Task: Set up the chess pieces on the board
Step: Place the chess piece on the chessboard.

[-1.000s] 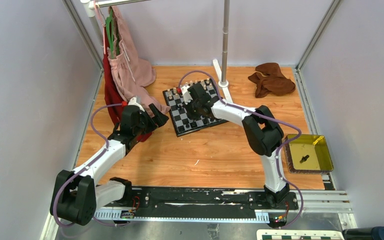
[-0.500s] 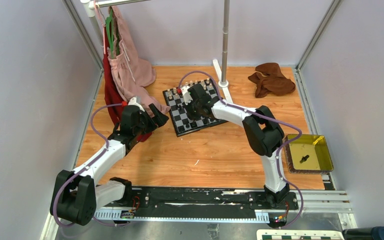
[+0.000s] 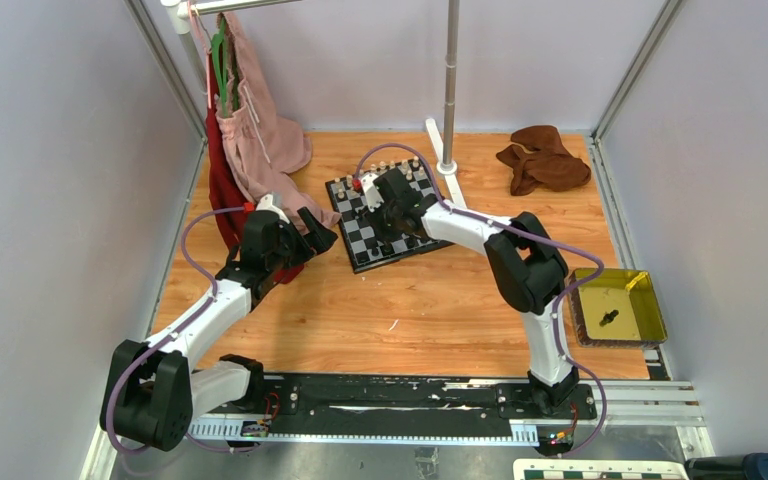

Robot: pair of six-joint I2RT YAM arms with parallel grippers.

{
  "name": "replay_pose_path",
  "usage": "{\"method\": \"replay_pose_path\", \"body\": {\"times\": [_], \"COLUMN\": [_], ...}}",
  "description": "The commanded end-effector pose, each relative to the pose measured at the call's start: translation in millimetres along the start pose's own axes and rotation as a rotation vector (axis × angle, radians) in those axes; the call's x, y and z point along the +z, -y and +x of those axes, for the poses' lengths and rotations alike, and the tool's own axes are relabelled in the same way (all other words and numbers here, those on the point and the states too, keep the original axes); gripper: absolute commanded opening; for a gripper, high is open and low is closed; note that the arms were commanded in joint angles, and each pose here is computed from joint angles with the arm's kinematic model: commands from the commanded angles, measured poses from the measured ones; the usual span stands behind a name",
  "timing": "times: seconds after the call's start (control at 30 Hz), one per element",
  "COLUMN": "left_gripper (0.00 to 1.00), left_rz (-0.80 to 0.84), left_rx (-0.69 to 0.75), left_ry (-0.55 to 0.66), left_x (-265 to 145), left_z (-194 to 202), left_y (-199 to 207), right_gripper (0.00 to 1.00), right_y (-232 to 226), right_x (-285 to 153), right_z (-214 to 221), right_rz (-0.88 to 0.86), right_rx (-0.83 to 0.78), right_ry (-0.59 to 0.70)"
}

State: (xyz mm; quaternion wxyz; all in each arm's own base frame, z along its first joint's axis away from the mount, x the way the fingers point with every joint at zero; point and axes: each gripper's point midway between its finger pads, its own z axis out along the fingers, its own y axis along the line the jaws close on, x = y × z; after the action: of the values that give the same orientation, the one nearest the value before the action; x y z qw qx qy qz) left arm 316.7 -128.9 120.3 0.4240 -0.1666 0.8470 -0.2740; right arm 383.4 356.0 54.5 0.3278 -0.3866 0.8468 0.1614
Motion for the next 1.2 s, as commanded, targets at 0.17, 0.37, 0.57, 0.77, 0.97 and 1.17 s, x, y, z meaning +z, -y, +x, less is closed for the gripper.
{"method": "replay_pose_path", "body": {"times": [0.17, 0.37, 0.57, 0.77, 0.97, 1.17], "left_gripper": [1.00, 1.00, 1.00, 1.00, 1.00, 1.00], "left_rz": [0.017, 0.022, 0.026, 0.026, 0.033, 0.012], "left_rx": [0.010, 0.008, 0.007, 0.006, 0.029, 0.053], "left_ry": [0.010, 0.012, 0.017, 0.017, 0.007, -0.029], "left_x": [-3.2, -3.5, -2.9, 1.7, 16.7, 43.4], "left_z": [-2.5, -3.8, -7.2, -12.2, -26.1, -34.2], "left_y": [1.7, 3.5, 6.3, 10.4, 21.8, 27.8], "right_gripper": [0.27, 0.28, 0.29, 0.30, 0.30, 0.30], "right_y": [-5.0, -4.4, -3.7, 0.9, 11.3, 46.0], "right_x": [-17.1, -23.3, -33.8, -36.5, -27.0, -35.6], "right_z": [-4.6, -12.8, -29.5, -52.3, -72.5, -84.9], "right_rz": [0.021, 0.026, 0.032, 0.044, 0.068, 0.154], "right_rx": [-0.024, -0.027, -0.037, -0.057, -0.065, 0.008], "right_ry": [0.001, 0.019, 0.055, 0.097, 0.128, 0.171]}}
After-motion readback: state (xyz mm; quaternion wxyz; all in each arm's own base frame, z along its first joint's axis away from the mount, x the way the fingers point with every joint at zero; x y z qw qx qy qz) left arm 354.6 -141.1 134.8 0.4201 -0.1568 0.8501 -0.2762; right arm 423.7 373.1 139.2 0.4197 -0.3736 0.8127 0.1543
